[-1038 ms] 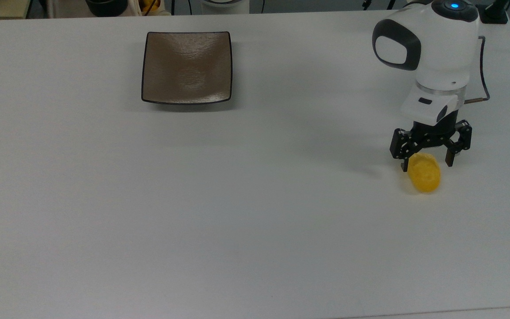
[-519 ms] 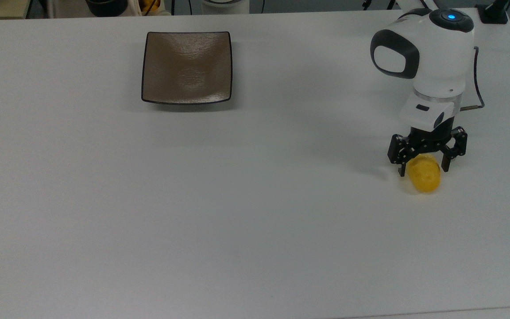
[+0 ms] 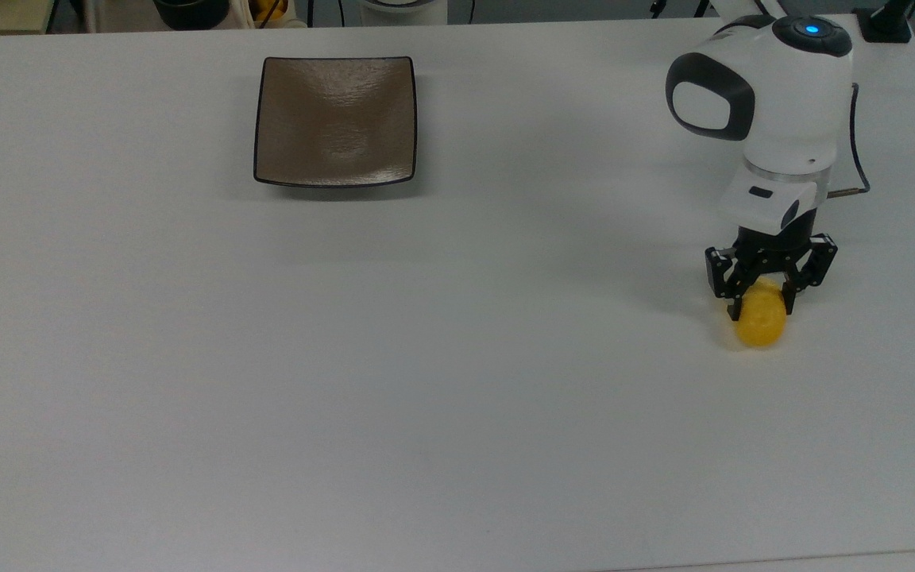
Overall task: Put potatoes on a ceramic plate
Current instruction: 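Lift the grasped yellow potato off the table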
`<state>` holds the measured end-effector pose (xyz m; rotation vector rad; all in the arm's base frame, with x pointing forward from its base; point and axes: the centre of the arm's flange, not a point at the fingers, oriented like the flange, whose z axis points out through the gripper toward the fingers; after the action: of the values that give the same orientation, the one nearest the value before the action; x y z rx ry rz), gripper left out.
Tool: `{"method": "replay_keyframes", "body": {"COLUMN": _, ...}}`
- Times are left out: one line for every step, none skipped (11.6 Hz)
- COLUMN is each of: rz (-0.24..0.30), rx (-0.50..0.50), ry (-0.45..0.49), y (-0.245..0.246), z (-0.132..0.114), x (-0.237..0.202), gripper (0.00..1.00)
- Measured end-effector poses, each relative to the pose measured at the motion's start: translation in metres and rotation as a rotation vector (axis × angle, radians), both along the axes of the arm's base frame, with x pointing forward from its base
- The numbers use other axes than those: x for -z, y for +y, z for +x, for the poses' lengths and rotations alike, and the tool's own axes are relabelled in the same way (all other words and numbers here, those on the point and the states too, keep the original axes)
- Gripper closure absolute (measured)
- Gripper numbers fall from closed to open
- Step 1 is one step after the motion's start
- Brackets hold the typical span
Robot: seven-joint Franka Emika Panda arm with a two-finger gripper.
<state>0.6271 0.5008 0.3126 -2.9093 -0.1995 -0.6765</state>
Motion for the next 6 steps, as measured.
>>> {"method": "replay_keyframes", "body": {"rz": 0.0, "rx": 0.0, "ry": 0.0, "y": 0.0, "z": 0.0, "x": 0.0, "gripper": 0.38}}
{"method": "replay_keyframes", "body": {"rz": 0.002, "rx": -0.001, "ry": -0.002, "y": 0.001, "z": -0.001, "x": -0.002, "gripper": 0.38}}
{"method": "replay_keyframes", "body": {"rz": 0.008, "rx": -0.003, "ry": -0.01, "y": 0.002, "z": -0.001, "x": -0.01, "gripper": 0.38}}
{"method": "replay_keyframes", "body": {"rz": 0.019, "rx": -0.004, "ry": -0.024, "y": 0.002, "z": -0.002, "x": -0.025, "gripper": 0.38}}
{"method": "replay_keyframes", "body": {"rz": 0.034, "rx": -0.003, "ry": -0.042, "y": 0.001, "z": -0.002, "x": -0.046, "gripper": 0.38}}
{"method": "replay_keyframes", "body": {"rz": 0.048, "rx": 0.005, "ry": -0.058, "y": -0.004, "z": -0.002, "x": -0.071, "gripper": 0.38}}
